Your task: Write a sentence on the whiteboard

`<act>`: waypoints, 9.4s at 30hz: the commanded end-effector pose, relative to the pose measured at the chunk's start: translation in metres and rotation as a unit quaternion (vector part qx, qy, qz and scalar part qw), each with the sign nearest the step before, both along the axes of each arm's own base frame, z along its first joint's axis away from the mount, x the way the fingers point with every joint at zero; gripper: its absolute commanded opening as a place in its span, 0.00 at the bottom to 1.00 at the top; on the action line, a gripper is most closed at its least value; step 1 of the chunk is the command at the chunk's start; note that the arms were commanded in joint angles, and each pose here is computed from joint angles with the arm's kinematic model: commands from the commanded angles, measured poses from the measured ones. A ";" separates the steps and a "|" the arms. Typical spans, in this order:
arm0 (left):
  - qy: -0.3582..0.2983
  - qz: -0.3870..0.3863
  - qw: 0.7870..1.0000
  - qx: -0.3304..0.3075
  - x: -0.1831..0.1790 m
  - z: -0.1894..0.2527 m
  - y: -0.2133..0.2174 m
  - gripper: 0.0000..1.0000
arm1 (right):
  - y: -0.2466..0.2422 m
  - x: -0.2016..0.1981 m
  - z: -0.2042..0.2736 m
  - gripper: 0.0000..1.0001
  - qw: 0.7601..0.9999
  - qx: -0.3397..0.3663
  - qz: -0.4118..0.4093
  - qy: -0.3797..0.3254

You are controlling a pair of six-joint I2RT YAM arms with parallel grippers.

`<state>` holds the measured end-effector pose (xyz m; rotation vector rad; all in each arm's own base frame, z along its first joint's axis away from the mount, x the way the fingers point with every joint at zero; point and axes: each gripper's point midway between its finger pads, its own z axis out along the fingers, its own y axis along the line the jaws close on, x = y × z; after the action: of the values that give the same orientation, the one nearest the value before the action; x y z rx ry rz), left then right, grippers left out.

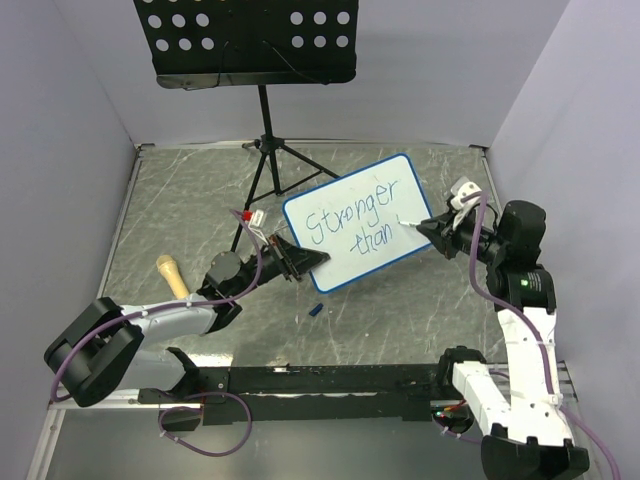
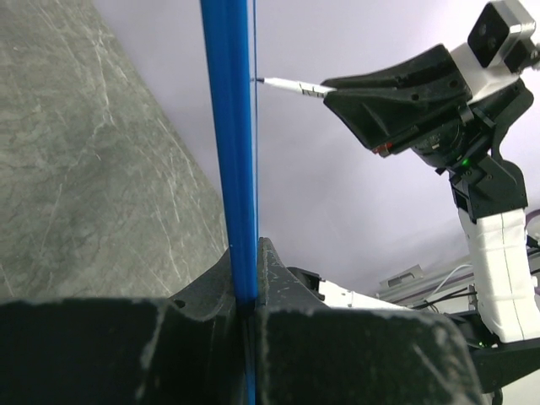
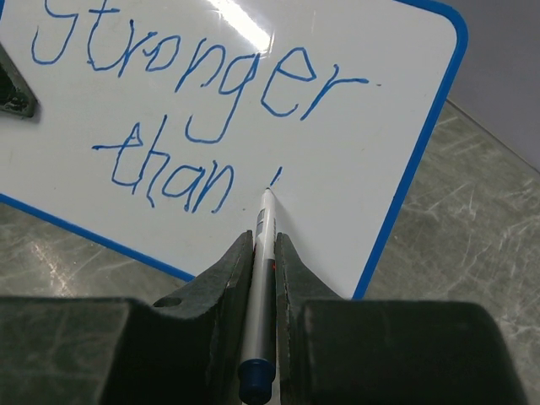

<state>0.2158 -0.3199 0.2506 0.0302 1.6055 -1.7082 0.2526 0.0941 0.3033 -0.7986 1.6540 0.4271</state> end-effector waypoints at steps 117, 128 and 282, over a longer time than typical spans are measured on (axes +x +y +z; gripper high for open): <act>-0.063 0.014 0.994 -0.086 0.004 0.056 0.014 0.01 | 0.010 0.003 -0.010 0.00 0.999 0.034 0.015 0.026; -0.051 0.030 0.995 -0.080 0.006 0.049 0.019 0.01 | -0.001 0.007 0.011 0.00 1.000 0.027 -0.007 -0.006; -0.071 0.013 0.995 -0.069 -0.005 0.043 0.021 0.01 | -0.016 0.022 0.019 0.00 0.999 0.009 -0.040 -0.001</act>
<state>0.2232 -0.3064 0.2364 -0.0346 1.6257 -1.6862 0.2710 0.0813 0.3099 -0.7244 1.7139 0.4180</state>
